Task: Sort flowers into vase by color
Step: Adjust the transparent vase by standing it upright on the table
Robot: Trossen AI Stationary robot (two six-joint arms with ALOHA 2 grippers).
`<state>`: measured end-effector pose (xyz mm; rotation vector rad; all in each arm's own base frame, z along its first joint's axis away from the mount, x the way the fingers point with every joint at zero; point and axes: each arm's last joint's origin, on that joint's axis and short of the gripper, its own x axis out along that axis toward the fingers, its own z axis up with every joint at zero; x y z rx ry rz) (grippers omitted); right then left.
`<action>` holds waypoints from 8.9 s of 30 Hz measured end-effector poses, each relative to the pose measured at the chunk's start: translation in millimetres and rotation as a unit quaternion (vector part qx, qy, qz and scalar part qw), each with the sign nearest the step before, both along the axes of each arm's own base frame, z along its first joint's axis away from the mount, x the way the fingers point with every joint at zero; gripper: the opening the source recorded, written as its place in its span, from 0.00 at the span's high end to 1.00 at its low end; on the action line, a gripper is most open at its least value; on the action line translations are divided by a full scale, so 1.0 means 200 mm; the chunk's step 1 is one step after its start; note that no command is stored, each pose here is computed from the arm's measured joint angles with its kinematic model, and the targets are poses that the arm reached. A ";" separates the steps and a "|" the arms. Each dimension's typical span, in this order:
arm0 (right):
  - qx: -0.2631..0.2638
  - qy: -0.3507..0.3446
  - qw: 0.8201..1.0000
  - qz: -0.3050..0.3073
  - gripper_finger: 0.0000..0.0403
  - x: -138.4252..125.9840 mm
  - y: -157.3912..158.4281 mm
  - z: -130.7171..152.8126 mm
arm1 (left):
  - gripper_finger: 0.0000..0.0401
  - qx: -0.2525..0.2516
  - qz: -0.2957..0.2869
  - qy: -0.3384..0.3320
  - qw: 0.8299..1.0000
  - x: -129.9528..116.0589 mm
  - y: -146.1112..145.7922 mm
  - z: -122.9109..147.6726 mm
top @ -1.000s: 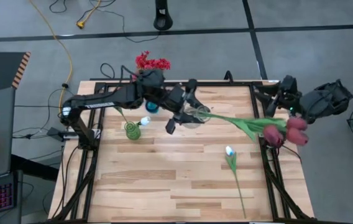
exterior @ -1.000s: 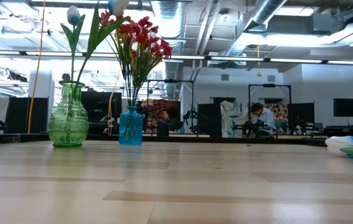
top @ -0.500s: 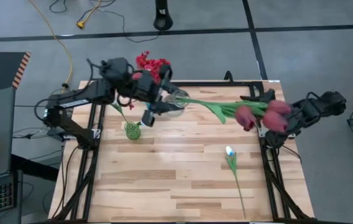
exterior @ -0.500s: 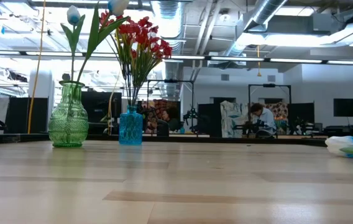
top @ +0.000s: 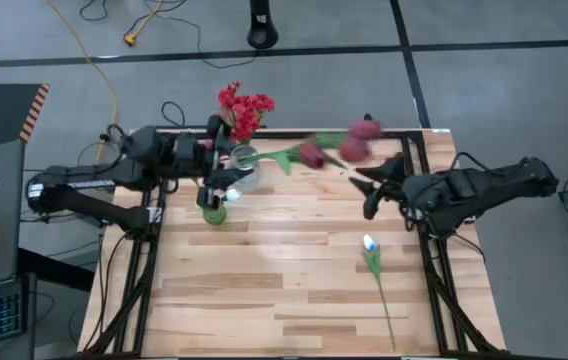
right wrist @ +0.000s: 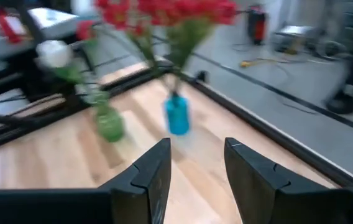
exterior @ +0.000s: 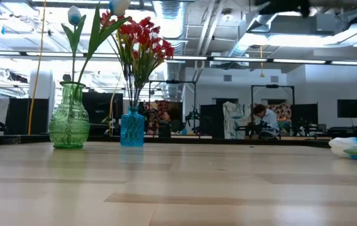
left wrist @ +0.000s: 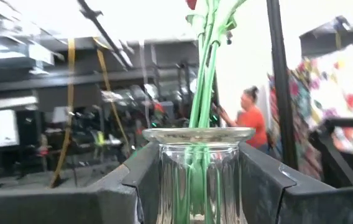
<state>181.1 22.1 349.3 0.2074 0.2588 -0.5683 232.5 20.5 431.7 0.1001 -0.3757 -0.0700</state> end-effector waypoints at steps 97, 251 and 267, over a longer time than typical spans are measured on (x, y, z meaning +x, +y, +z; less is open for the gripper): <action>-0.087 -0.198 0.965 0.147 0.32 0.62 -0.13 0.08 | 0.61 -0.089 0.075 -0.100 0.988 -0.13 0.02 -0.50; -0.120 0.063 0.964 0.230 0.41 0.89 -0.02 0.14 | 0.61 -0.041 -0.019 -0.070 0.997 0.27 0.00 -0.06; -0.153 -0.002 0.962 0.227 0.53 0.89 0.05 0.22 | 0.61 -0.038 -0.024 -0.066 0.997 0.24 -0.01 -0.05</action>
